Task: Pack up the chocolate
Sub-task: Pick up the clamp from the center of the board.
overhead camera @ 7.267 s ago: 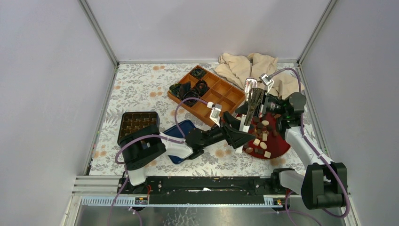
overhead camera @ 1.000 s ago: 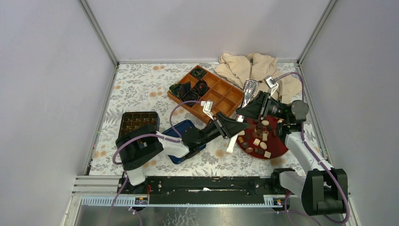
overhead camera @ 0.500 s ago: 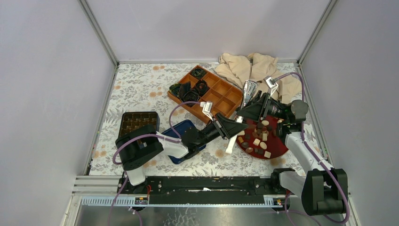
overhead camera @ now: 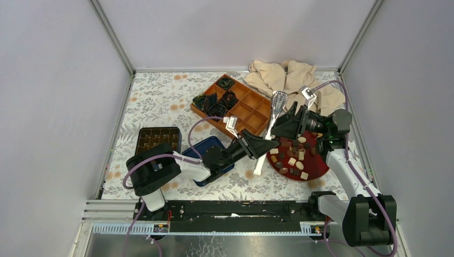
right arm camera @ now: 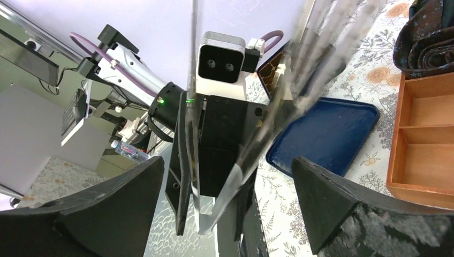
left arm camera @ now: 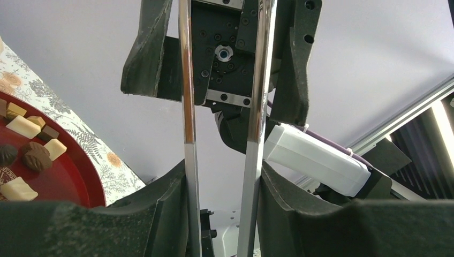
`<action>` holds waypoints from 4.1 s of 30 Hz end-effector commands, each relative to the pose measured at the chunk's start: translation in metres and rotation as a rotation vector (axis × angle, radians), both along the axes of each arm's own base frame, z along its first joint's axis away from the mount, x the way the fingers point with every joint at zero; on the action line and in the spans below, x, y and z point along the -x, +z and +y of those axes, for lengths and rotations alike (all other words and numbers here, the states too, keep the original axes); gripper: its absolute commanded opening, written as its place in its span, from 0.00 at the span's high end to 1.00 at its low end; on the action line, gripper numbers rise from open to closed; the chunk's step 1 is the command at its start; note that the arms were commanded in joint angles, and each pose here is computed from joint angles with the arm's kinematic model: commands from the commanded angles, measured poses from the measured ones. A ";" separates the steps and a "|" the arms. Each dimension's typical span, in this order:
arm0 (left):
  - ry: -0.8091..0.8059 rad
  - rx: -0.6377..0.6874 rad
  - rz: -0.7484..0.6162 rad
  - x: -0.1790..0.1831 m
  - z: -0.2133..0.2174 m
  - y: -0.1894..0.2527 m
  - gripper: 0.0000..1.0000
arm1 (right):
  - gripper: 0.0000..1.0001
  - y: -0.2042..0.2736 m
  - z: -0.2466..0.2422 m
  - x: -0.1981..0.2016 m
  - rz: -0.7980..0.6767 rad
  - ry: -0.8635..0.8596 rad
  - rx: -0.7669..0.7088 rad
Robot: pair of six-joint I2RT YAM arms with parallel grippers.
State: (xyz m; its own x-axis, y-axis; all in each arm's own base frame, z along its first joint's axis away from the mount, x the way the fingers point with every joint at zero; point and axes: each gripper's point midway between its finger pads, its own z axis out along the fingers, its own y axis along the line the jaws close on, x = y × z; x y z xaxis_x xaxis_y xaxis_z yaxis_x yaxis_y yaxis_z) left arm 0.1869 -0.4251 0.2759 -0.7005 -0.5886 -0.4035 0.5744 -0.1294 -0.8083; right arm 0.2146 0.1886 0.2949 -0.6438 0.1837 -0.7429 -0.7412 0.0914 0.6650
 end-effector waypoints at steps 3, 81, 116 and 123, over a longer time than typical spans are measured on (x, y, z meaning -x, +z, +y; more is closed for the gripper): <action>0.052 0.100 -0.047 -0.002 0.023 0.031 0.65 | 0.01 0.014 -0.006 0.006 -0.131 0.027 0.036; 0.038 0.111 -0.050 -0.004 0.006 0.033 0.83 | 0.18 0.005 -0.003 -0.018 0.028 -0.106 -0.036; 0.069 0.009 0.015 -0.010 0.063 0.002 0.62 | 0.00 -0.029 -0.074 -0.054 -0.145 -0.383 0.386; 0.065 -0.204 0.044 -0.008 0.077 -0.022 0.56 | 0.00 -0.041 -0.102 -0.071 -0.093 -0.511 0.453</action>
